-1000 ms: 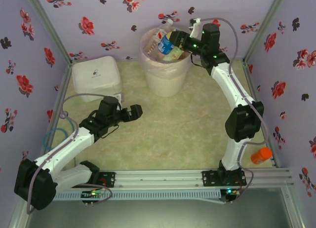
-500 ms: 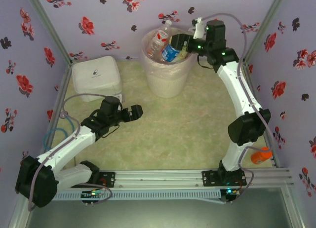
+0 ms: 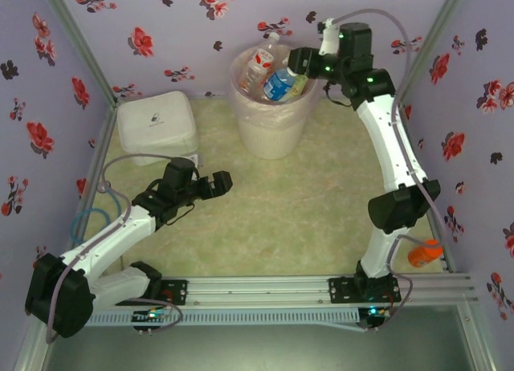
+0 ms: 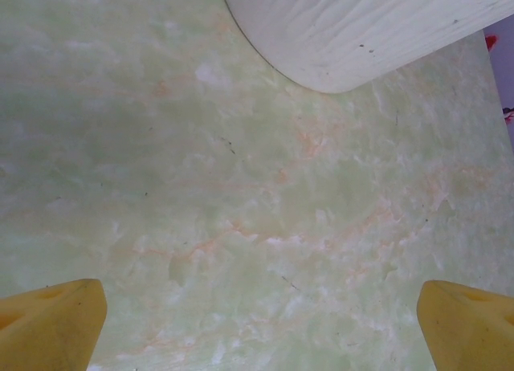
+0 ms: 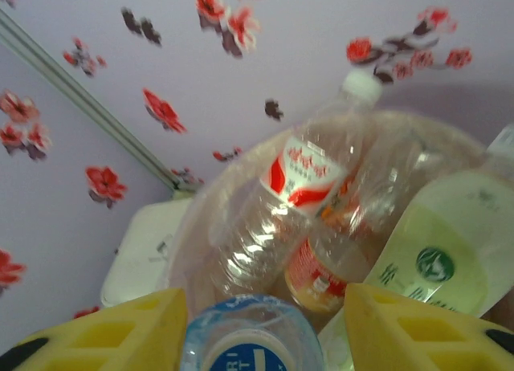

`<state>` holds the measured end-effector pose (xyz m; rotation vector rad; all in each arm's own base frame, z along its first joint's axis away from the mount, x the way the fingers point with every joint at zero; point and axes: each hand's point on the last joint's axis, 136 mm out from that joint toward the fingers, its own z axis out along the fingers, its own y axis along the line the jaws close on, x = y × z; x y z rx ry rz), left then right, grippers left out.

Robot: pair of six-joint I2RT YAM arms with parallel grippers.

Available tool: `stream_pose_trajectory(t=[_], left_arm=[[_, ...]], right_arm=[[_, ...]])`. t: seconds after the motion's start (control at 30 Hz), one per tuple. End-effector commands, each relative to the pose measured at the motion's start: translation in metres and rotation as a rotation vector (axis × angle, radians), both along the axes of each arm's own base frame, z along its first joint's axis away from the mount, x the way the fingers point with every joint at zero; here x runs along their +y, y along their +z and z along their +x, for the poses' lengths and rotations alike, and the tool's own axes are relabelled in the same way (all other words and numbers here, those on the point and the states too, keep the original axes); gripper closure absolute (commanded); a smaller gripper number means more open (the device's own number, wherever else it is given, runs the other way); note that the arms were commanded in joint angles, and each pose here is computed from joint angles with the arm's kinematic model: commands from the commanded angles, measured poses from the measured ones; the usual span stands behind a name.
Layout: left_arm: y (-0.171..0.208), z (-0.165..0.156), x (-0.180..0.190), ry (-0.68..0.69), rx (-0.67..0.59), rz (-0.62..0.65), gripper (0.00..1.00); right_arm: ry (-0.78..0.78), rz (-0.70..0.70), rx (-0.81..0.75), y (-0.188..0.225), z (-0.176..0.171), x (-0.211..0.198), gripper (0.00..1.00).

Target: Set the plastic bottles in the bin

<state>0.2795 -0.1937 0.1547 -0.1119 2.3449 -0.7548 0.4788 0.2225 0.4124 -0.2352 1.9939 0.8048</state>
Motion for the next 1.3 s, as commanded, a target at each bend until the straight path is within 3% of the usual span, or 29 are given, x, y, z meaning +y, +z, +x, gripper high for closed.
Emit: stream_pose_trajectory(t=[0.0,0.33,0.5,0.6,0.73,0.87,1.07,1.27], left_arm=[[0.003,0.001,0.001,0.010,-0.009,-0.023,0.00],[0.009,0.003,0.000,0.009,-0.017,-0.029,0.00],[0.008,0.004,-0.001,0.009,-0.016,-0.032,0.00],[0.009,0.004,-0.001,0.005,-0.018,-0.027,0.00],[0.014,0.007,-0.003,-0.006,-0.031,-0.014,0.00],[0.022,0.012,-0.006,-0.022,-0.044,0.004,0.00],[0.025,0.018,-0.009,-0.040,-0.051,0.029,0.00],[0.030,0.022,-0.010,-0.043,-0.060,0.039,0.00]], right_arm=[[-0.010,-0.022,0.053,-0.034,0.011,0.014,0.48],[-0.046,0.002,0.053,-0.055,0.062,0.032,0.49],[-0.024,-0.002,0.080,-0.068,0.066,0.039,0.48],[-0.027,0.003,0.023,-0.040,0.058,0.034,0.45],[-0.060,-0.010,-0.058,0.006,0.045,0.013,0.30],[-0.107,-0.052,-0.097,0.029,0.030,-0.013,0.29],[-0.109,-0.087,-0.104,0.031,0.006,-0.020,0.42],[-0.071,-0.133,-0.036,-0.011,-0.001,-0.001,0.56]])
